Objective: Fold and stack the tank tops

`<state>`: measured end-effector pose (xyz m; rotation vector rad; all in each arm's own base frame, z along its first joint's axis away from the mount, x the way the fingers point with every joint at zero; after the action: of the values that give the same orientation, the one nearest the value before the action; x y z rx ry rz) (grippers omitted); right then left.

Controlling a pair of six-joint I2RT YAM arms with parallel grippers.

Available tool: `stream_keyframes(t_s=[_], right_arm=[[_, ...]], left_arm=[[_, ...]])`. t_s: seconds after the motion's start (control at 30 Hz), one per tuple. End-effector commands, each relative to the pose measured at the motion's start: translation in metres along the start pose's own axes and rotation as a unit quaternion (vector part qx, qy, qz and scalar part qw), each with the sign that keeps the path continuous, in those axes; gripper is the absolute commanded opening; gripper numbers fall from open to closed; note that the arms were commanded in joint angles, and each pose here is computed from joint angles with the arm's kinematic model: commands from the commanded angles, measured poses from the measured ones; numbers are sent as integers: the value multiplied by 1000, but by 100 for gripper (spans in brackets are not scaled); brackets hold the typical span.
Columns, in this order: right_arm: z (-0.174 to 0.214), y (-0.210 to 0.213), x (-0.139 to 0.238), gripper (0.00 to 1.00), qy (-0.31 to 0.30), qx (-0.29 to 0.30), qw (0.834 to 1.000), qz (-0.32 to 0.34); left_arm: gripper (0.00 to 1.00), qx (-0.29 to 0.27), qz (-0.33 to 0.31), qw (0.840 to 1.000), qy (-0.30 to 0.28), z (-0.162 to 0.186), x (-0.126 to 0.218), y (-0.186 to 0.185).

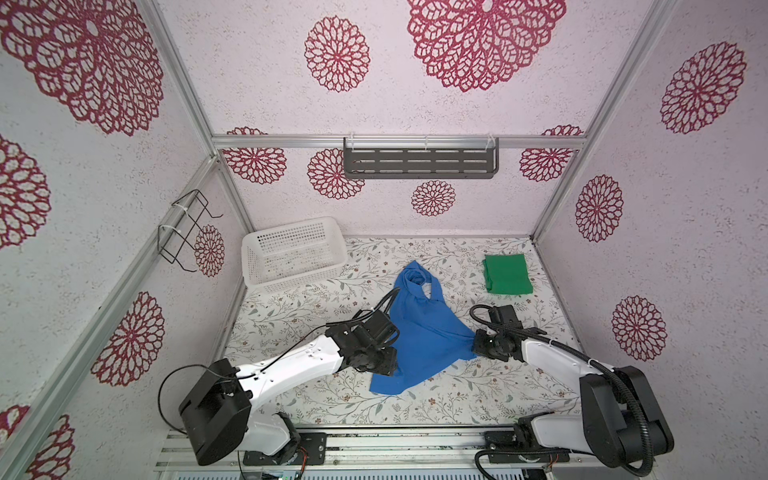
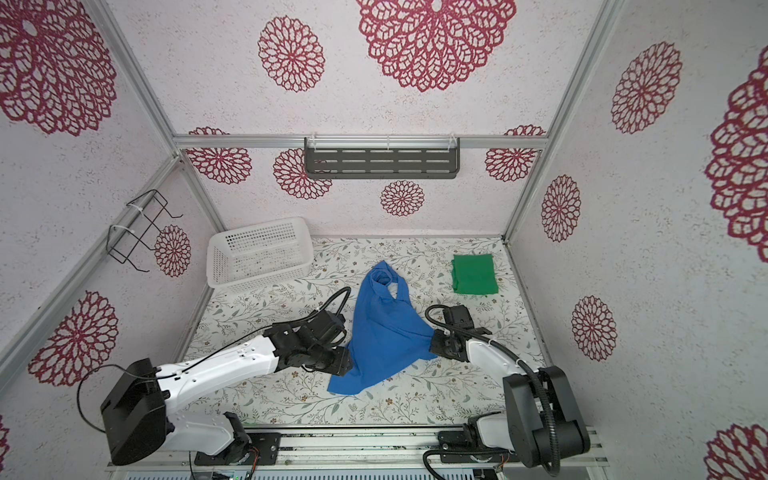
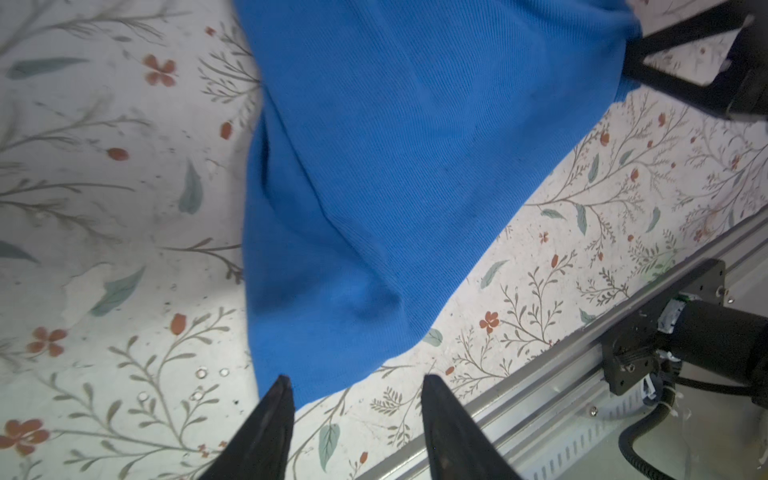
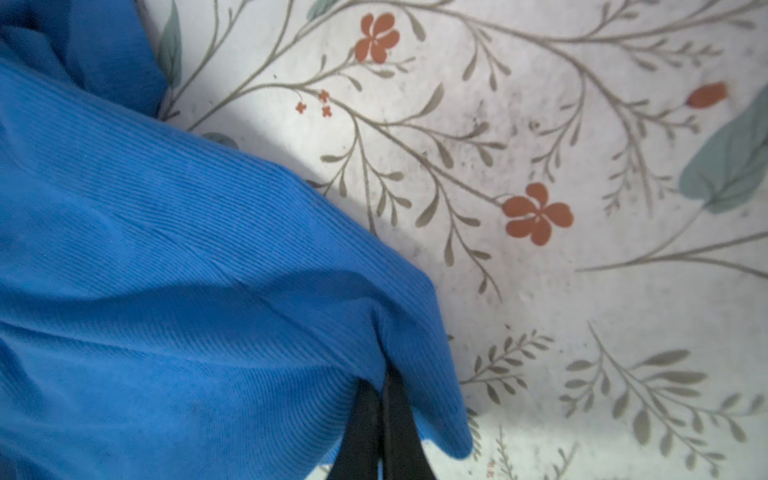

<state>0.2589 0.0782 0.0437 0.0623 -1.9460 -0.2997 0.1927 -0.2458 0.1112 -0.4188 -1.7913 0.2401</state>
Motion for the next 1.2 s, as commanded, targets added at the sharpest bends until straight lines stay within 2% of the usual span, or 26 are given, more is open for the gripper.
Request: stream_keyframes(t_s=[0.0, 0.1, 0.2, 0.3, 0.4, 0.5, 0.53, 0.67, 0.8, 0.93, 1.03, 1.17], right_arm=[[-5, 2, 1, 0, -3, 6, 1000, -4], [-5, 2, 1, 0, -2, 8, 1000, -5], [-4, 2, 1, 0, -1, 7, 1000, -5], [-5, 2, 1, 0, -2, 6, 1000, -4], [-6, 3, 2, 0, -4, 7, 1000, -6], [-8, 4, 4, 0, -8, 6, 1000, -8], [-9, 5, 5, 0, -9, 7, 1000, -9], [-22, 15, 21, 0, -27, 13, 999, -24], [-55, 40, 64, 0, -74, 41, 994, -63], [-98, 69, 126, 0, -140, 84, 982, -96], [-128, 90, 186, 0, -211, 117, 964, -116], [-154, 107, 260, 0, -299, 146, 933, -134]], left_arm=[[52, 60, 28, 997, -37, -10, 7, 11], [48, 115, 50, 991, -41, -5, -2, 23], [41, 150, 51, 987, -12, 10, -17, 30], [36, 172, 37, 984, 15, 28, -33, 37], [36, 192, 38, 980, 37, 43, -48, 37], [36, 200, 50, 977, 56, 52, -64, 28], [34, 199, 59, 976, 60, 52, -67, 23], [0, 173, 84, 980, 57, 36, -69, -2], [0, 134, 82, 987, -10, -18, -21, -8], [0, 88, 85, 987, -106, -86, 62, -11], [0, 40, 65, 982, -175, -127, 133, -15], [0, -6, 28, 967, -253, -159, 212, -18]])
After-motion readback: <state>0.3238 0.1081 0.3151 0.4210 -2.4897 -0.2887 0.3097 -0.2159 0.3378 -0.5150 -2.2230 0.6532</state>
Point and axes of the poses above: each gripper's point midway between its finger pads, its own x axis back along the fingers, its own y axis along the line the jaws close on, z = x × y, the point moved 2 cm from there along x, back along the fingers, and after that the axes turned 6 degrees about x, right-handed, at the moved point
